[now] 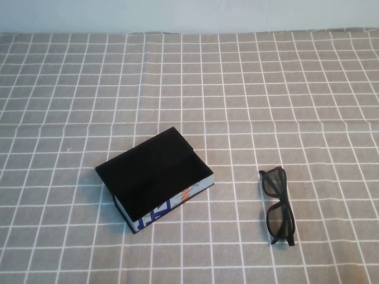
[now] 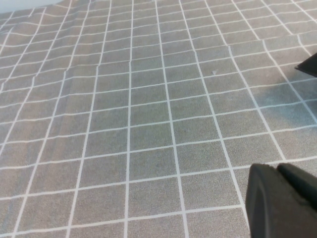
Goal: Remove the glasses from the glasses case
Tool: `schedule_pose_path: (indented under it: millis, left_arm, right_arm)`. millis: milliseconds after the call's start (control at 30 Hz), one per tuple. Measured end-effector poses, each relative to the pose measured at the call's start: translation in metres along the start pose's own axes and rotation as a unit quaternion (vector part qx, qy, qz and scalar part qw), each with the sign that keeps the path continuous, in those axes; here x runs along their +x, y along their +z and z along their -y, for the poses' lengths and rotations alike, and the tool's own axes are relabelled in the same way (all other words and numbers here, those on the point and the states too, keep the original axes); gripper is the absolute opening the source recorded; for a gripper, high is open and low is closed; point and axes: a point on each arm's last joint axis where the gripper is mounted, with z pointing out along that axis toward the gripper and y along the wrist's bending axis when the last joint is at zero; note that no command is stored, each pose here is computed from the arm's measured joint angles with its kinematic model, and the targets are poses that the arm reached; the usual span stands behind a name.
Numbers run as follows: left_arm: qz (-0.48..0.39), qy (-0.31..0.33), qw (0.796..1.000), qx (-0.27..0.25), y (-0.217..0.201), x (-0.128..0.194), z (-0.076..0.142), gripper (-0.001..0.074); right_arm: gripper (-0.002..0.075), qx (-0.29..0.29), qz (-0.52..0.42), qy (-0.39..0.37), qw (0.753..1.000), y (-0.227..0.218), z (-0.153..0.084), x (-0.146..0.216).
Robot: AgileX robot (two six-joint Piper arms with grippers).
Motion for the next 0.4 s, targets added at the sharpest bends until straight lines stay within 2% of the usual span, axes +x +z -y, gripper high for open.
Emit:
schedule_pose_path:
  millis: [400]
  left_arm:
    - [0.000, 0.000, 1.000, 0.000, 0.0000, 0.0000, 0.0000, -0.0004]
  right_arm:
    - [-0.0018, -0.001, 0.000, 0.003, 1.000, 0.0000, -0.0002, 0.0000]
